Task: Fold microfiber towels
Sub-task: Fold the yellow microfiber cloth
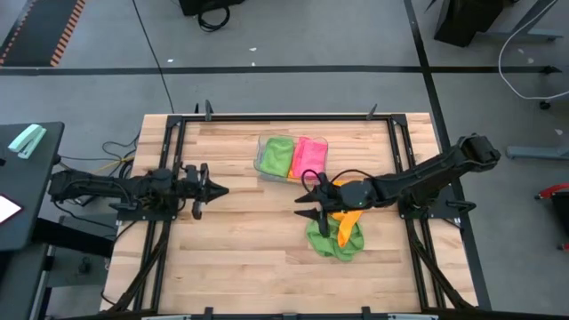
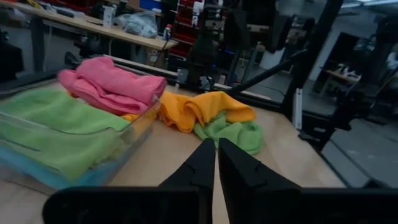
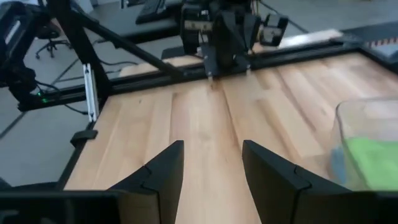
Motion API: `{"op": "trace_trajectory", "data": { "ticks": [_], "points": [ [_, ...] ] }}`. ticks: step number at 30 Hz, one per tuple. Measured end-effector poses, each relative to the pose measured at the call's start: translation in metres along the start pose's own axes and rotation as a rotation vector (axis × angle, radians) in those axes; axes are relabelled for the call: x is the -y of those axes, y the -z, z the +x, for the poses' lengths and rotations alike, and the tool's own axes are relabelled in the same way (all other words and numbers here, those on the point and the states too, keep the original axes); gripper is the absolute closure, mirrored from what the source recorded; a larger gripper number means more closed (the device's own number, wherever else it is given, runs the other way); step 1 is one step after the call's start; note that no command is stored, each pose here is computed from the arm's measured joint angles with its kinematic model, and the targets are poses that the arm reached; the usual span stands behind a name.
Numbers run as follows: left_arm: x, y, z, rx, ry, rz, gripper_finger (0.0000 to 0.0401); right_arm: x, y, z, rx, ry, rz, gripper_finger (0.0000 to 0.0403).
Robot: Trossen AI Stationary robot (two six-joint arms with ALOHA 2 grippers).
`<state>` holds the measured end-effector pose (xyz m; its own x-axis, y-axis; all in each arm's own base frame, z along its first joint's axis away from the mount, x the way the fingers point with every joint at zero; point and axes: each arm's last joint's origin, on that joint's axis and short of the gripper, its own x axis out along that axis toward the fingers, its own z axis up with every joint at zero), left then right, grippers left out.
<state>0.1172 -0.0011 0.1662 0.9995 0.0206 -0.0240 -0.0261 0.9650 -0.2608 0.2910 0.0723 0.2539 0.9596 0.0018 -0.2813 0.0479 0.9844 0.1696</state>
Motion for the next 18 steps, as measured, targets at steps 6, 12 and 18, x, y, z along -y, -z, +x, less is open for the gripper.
{"op": "trace_trajectory", "data": {
  "ticks": [6, 12, 18],
  "points": [
    [0.002, 0.001, 0.000, -0.005, 0.021, -0.046, 0.0379, -0.007, 0.017, 0.008, -0.074, 0.030, 0.069, 0.0231],
    [0.003, 0.001, 0.000, -0.007, 0.023, -0.090, 0.0384, -0.016, 0.039, 0.010, -0.211, 0.040, 0.135, 0.0230],
    [0.003, 0.001, 0.000, -0.014, 0.021, -0.123, 0.0373, -0.023, 0.055, 0.000, -0.325, 0.134, 0.100, 0.0230]
  ]
}}
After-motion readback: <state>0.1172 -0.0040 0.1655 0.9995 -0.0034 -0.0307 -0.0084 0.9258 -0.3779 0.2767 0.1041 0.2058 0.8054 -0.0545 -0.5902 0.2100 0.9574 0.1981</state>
